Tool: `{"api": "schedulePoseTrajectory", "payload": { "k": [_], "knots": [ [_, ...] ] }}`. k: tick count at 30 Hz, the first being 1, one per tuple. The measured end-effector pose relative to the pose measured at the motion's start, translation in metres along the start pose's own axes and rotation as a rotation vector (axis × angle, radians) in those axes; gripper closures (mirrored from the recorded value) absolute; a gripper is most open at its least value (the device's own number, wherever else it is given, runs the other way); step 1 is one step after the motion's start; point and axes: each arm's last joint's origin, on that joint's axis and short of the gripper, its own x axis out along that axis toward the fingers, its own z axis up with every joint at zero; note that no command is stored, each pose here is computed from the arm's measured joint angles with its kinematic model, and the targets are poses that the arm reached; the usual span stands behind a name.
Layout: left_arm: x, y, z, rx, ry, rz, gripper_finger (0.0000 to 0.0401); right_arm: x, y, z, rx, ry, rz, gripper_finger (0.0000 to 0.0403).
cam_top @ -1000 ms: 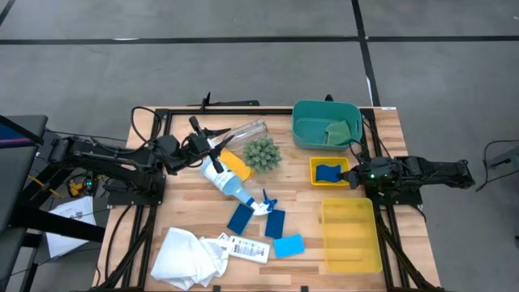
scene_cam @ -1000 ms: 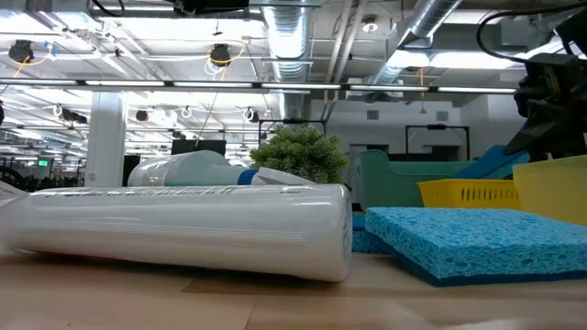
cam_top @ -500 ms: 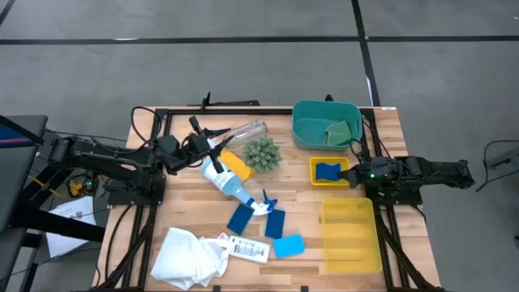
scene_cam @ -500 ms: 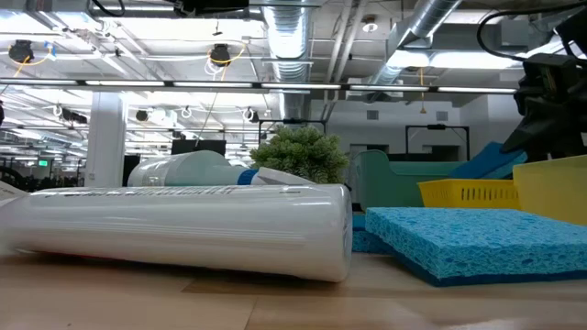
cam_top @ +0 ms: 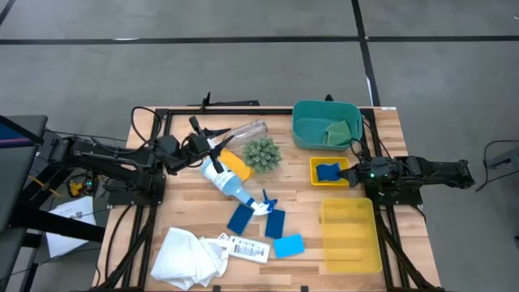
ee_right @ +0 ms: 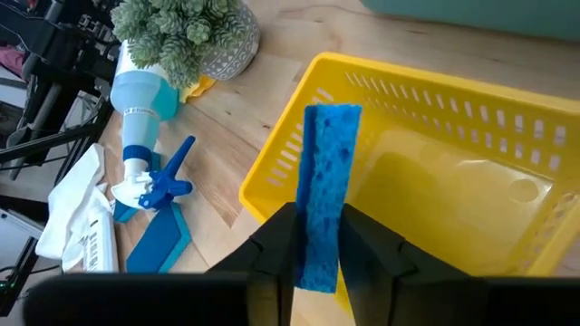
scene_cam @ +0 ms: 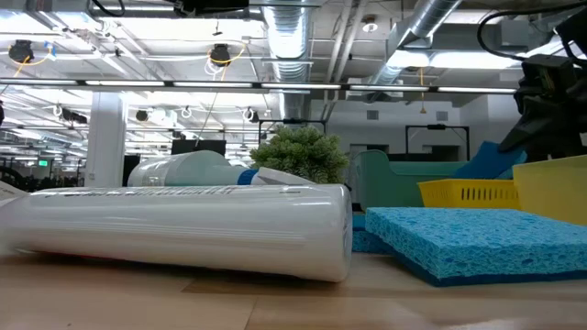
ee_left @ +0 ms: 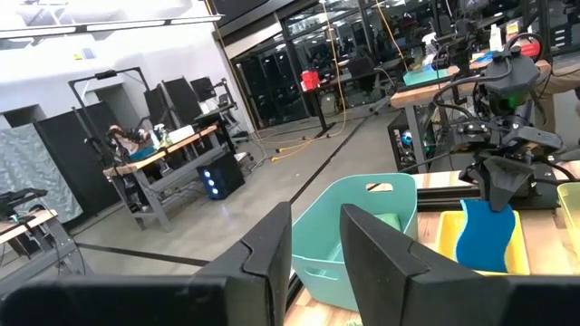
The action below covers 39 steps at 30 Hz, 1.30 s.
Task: Pick & Place Kitchen Items
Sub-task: Put the blue sponge into the top yellow bin
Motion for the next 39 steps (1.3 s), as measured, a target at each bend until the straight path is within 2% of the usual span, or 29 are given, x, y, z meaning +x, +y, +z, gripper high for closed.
{"api": "schedulePoseTrajectory", "payload": {
  "k": [5,17,23,27,31,39],
  "knots": [
    [0.0,0.0,0.0,0.0,0.0,0.0,0.0309,0.0,0.0014,0.0008,-0.018,-0.009,0.014,0.0304],
    [0.0,0.0,0.0,0.0,0.0,0.0,0.0309,0.0,0.001,0.0012,-0.016,-0.019,0.006,0.02],
    [0.0,0.0,0.0,0.0,0.0,0.0,0.0309,0.0003,-0.0003,0.0022,0.008,-0.031,-0.011,0.0175],
    [0.0,0.0,0.0,0.0,0.0,0.0,0.0309,0.0003,-0.0012,0.0018,0.019,-0.025,-0.019,0.0181],
    [0.0,0.0,0.0,0.0,0.0,0.0,0.0309,0.0003,-0.0012,0.0017,0.025,-0.023,-0.018,0.0203],
    [0.0,0.0,0.0,0.001,0.0,0.0,0.0309,0.0003,0.0006,0.0026,0.033,-0.032,0.0,0.0296]
  ]
}}
